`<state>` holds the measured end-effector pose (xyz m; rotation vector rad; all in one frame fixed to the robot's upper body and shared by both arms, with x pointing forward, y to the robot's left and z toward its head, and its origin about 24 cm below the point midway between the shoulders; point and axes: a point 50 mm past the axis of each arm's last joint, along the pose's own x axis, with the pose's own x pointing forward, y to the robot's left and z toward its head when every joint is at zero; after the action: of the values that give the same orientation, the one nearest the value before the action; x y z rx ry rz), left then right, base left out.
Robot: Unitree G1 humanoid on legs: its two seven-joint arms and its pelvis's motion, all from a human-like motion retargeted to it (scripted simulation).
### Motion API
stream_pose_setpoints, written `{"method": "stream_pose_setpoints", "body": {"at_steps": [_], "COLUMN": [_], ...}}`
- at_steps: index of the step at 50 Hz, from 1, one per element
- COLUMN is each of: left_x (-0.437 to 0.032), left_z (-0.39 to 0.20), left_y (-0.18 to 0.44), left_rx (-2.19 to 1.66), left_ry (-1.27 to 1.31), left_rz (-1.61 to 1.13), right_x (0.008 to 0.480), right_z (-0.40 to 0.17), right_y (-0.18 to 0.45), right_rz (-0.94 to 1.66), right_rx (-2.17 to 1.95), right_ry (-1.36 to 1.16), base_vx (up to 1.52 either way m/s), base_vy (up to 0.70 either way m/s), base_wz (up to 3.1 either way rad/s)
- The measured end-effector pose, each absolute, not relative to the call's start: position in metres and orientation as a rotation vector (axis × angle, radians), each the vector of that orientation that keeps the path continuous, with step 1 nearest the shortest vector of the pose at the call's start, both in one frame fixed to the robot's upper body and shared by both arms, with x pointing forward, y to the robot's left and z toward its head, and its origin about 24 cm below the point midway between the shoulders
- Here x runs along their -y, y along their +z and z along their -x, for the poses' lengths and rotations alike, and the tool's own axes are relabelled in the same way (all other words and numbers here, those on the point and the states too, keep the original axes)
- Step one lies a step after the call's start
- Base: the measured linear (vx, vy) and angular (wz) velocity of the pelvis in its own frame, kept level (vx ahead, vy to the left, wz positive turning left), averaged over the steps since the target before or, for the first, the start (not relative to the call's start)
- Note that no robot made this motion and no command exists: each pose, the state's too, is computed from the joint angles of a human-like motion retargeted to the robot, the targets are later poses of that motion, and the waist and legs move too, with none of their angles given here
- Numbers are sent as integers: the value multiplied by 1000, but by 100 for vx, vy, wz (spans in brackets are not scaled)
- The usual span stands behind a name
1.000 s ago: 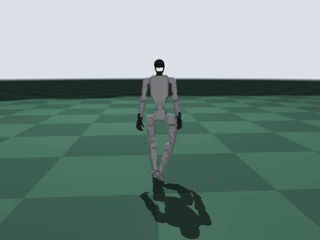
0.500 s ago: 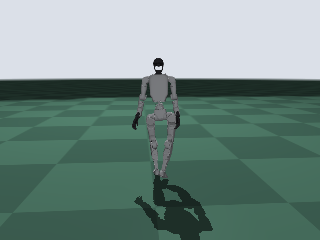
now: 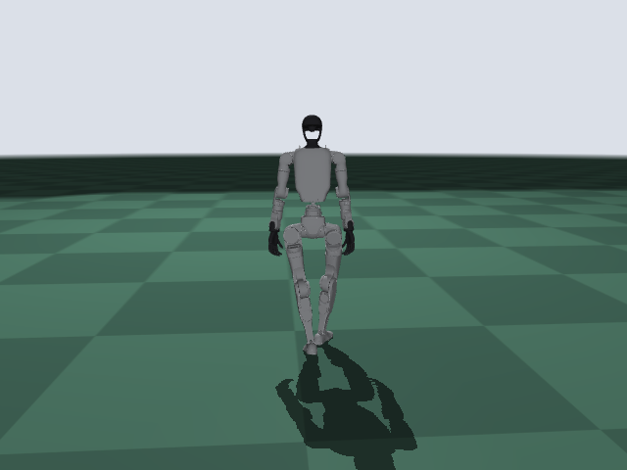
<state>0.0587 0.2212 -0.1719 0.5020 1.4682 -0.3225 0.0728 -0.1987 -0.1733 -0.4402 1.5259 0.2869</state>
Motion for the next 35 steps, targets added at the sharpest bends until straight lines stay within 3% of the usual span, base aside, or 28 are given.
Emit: {"method": "stream_pose_setpoints", "body": {"at_steps": [7, 15, 22, 30, 35], "left_x": [-228, -223, -231, -231, -255], "left_z": [-37, -35, -64, -63, -62], "left_y": [-173, -174, -169, -170, -163], "left_rx": [-1544, -1587, -1467, -1486, -1535], "left_ry": [-318, -346, -412, -334, -275], "left_rz": [-491, -494, -720, -661, -713], "right_x": [203, 211, 196, 172, 142], "right_z": [-25, -6, -53, -132, -137], "right_y": [-175, -172, -173, -160, -161], "right_rz": [362, 171, 239, 509, 415], "right_rx": [-1759, -1859, -1698, -1315, -1255], "right_ry": [399, 219, 276, 473, 330], "base_vx": [78, 66, 11, 13, -12], "base_vy": [-15, -26, 43, 34, 20], "base_wz": [-99, -101, -160, -273, -222]}}
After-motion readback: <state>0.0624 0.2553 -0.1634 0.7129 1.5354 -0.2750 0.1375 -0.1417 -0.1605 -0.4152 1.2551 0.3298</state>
